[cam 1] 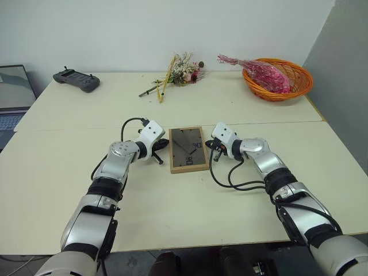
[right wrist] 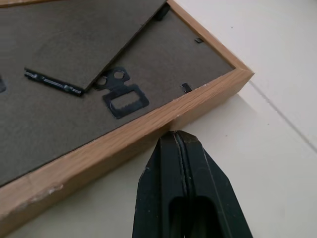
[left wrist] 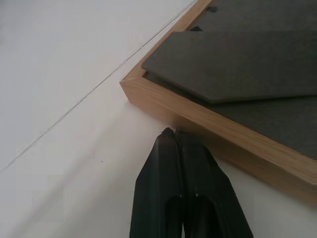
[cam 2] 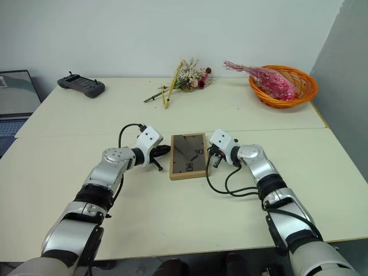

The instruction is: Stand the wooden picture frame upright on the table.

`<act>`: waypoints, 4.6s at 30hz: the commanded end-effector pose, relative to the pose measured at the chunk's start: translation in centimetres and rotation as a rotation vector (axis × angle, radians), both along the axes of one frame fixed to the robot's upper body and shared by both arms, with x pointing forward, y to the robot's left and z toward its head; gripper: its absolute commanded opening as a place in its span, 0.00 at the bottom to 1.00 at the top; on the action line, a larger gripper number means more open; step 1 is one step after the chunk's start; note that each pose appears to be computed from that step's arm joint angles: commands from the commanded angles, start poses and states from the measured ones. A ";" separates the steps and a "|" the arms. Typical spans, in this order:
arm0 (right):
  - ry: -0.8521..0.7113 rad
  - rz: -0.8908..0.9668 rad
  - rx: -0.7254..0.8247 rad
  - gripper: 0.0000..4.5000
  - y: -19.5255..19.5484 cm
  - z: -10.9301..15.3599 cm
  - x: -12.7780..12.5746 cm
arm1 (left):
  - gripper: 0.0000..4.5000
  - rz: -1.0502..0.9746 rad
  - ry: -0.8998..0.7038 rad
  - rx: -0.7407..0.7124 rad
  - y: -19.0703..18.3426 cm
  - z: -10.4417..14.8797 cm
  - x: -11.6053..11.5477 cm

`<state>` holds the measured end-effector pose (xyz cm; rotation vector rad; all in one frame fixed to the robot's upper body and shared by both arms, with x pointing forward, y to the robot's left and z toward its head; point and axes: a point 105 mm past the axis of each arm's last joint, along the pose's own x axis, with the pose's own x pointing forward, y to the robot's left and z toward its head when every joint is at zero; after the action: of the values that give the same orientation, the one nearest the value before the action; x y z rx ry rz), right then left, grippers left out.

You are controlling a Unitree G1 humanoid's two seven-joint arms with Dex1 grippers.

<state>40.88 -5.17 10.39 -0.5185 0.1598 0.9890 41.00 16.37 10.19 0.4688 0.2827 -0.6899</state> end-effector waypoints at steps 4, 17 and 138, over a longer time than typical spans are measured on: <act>0.017 0.163 0.070 0.00 1.6 2.1 -3.9 | 0.00 -0.166 0.035 0.066 -1.4 0.6 -3.8; 0.067 0.164 -0.028 0.00 -1.3 1.3 -7.6 | 0.00 -0.348 0.272 0.135 -1.1 0.7 -11.9; -0.338 0.118 -0.041 1.00 -9.0 12.4 -6.1 | 0.36 -0.189 0.824 -1.052 -4.9 7.9 -9.8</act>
<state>34.91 -14.45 22.32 -0.4930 0.0202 1.0224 31.37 11.79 16.03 -0.8026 0.6454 -1.0087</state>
